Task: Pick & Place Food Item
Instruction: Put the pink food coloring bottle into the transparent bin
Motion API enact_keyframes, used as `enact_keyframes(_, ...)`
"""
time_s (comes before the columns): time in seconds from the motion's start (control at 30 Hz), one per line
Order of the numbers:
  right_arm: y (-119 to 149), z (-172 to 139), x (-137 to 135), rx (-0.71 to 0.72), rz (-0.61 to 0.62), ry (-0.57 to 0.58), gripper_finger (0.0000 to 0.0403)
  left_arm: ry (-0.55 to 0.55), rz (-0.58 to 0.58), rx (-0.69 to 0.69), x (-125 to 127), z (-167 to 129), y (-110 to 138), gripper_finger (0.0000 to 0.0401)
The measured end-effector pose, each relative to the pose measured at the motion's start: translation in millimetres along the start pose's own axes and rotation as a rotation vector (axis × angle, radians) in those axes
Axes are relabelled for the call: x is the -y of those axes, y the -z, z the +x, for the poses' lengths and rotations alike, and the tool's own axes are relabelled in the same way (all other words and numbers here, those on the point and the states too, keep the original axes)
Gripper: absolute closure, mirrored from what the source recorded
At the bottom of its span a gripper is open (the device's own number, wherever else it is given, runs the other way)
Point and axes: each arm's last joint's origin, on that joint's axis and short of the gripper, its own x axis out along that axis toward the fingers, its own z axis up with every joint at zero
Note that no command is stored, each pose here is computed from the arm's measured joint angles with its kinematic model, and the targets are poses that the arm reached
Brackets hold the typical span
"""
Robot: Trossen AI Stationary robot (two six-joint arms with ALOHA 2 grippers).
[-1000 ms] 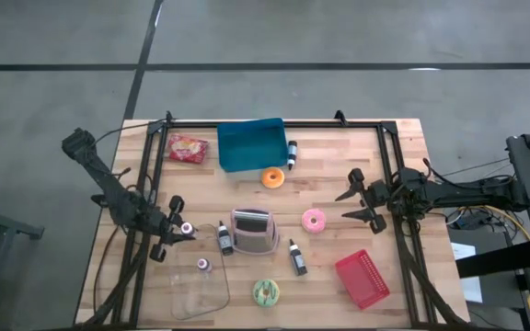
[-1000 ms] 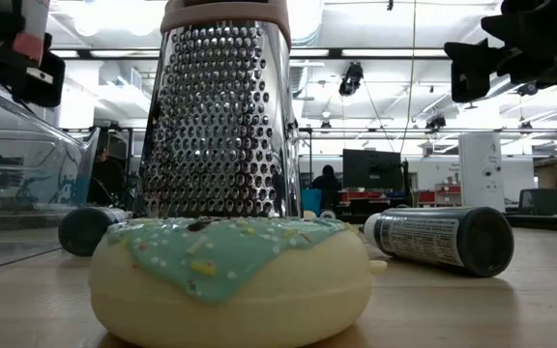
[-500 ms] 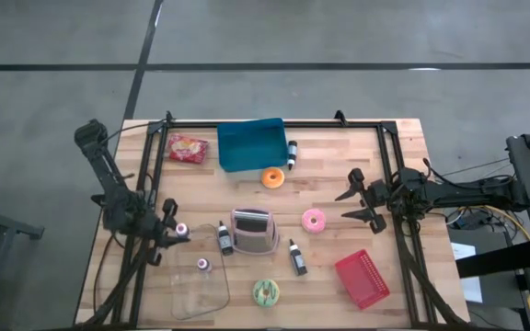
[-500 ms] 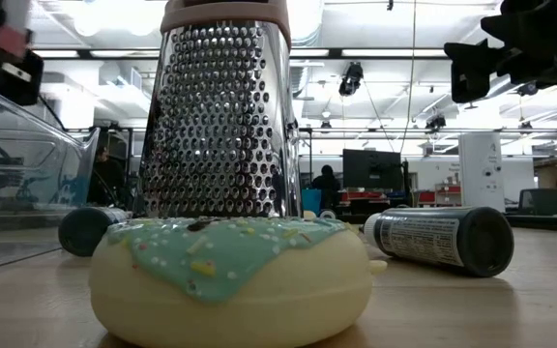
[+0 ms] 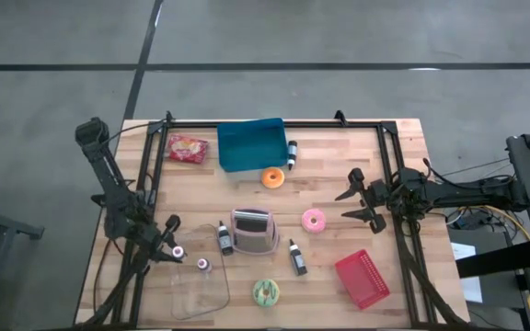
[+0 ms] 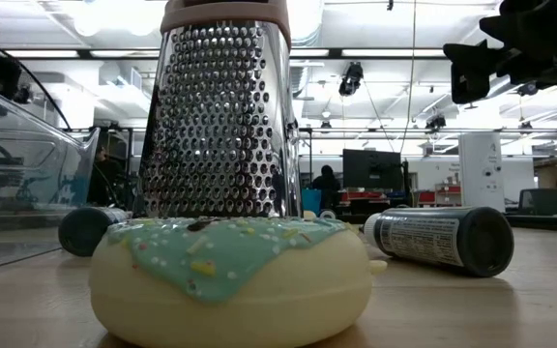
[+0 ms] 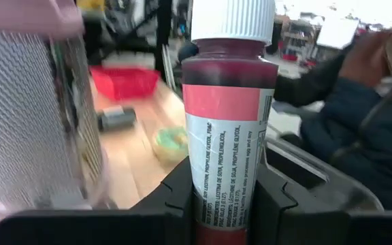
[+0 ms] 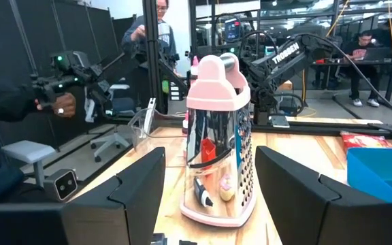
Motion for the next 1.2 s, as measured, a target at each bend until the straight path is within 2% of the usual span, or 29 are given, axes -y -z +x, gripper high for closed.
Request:
enact_keyframes(0.17, -0.2, 0.0, 0.0, 0.002, -0.001, 0.000, 0.0179, -0.019, -0.084, -0.081, 0.1, 3.4, 9.1, 0.0318)
enact_keyframes(0.5, -2.9, 0.3, -0.1, 0.010, 0.000, 0.000, 0.0179, 0.022, -0.111, -0.124, 2.0, 5.0, 12.5, 0.0319)
enact_keyframes(0.6, -2.9, 0.4, -0.1, 0.010, 0.001, 0.000, 0.0179, 0.013, -0.152, -0.136, 1.9, 5.0, 12.9, 0.0319)
enact_keyframes(1.1, -3.5, 0.4, -0.2, 0.012, 0.000, 0.000, 0.0179, -0.020, -0.203, -0.225, 6.2, 6.9, 4.2, 0.0319)
enact_keyframes(1.2, -3.5, 0.4, -0.2, 0.012, 0.000, 0.000, 0.0179, -0.022, -0.213, -0.225, 6.2, 6.9, 4.2, 0.0304)
